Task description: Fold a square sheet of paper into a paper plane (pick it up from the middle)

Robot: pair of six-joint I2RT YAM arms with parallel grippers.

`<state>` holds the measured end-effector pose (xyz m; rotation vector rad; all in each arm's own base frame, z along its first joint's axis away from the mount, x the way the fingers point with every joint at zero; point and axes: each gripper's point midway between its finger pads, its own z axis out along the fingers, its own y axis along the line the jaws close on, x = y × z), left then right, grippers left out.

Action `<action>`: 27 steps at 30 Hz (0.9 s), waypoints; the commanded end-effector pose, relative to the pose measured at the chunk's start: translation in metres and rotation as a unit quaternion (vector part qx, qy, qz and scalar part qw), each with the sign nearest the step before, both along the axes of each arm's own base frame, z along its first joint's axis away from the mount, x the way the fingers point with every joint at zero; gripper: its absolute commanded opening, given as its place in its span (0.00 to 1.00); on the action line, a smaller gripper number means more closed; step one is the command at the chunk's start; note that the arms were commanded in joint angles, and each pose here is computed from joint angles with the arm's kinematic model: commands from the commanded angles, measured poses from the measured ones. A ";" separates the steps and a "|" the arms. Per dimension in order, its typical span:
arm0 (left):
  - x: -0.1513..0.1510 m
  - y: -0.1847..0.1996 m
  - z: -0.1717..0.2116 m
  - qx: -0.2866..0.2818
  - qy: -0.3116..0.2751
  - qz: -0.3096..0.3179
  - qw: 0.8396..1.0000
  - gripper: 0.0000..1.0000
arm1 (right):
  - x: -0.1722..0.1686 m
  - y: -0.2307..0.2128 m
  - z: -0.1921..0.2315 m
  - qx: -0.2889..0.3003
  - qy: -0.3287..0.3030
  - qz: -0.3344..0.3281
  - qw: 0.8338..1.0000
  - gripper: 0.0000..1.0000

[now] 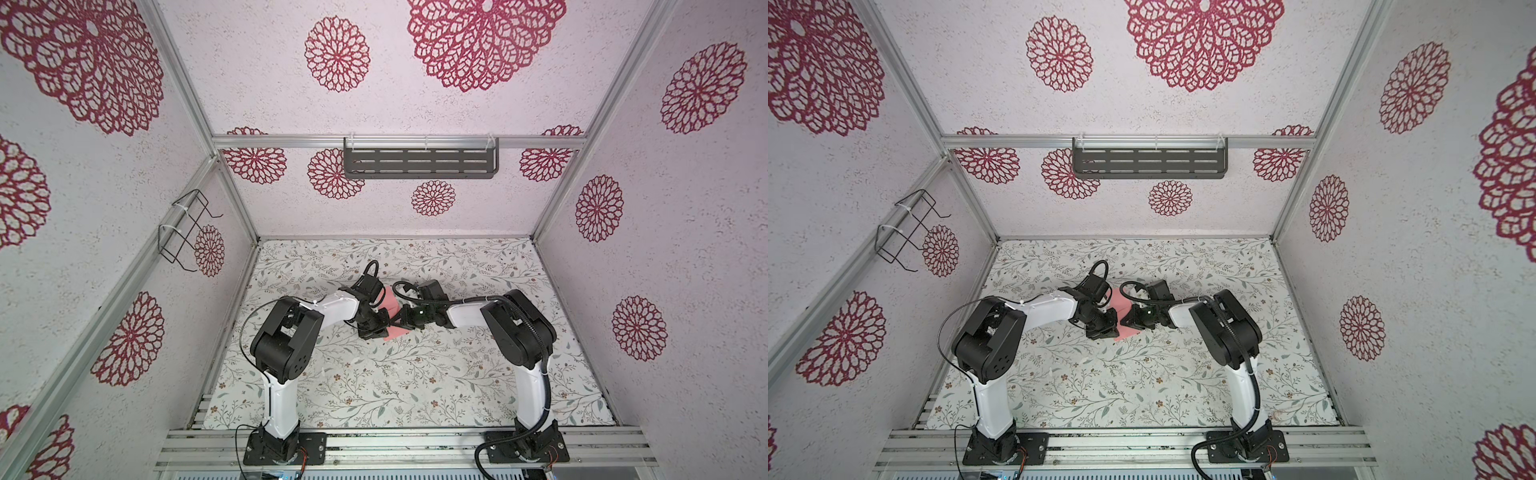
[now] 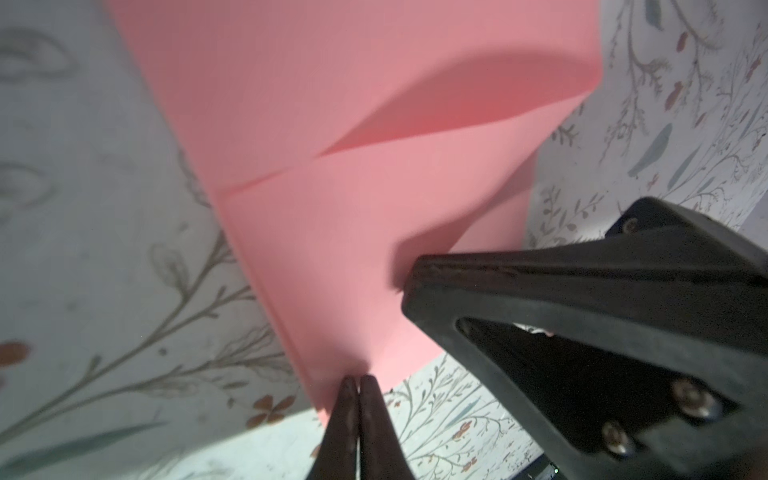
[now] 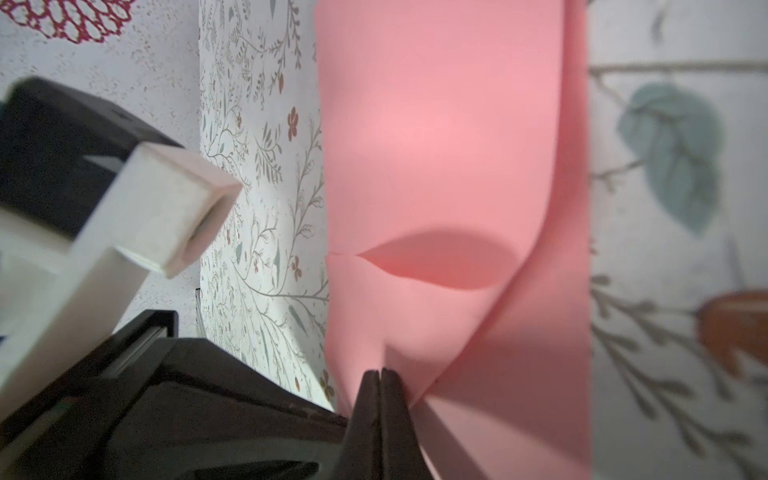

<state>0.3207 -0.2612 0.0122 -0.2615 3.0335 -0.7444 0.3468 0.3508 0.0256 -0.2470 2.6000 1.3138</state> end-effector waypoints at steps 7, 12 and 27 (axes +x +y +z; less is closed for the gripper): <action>0.000 0.008 -0.011 0.027 0.012 0.004 1.000 0.05 | 0.002 -0.007 -0.012 -0.018 0.011 -0.016 1.000 0.01; -0.008 0.020 -0.021 0.061 0.026 0.004 0.998 0.01 | 0.004 -0.007 -0.013 -0.016 0.013 -0.017 1.000 0.01; -0.032 0.039 -0.040 0.107 0.069 -0.007 0.992 0.00 | 0.078 -0.056 -0.021 -0.020 -0.002 -0.093 0.995 0.01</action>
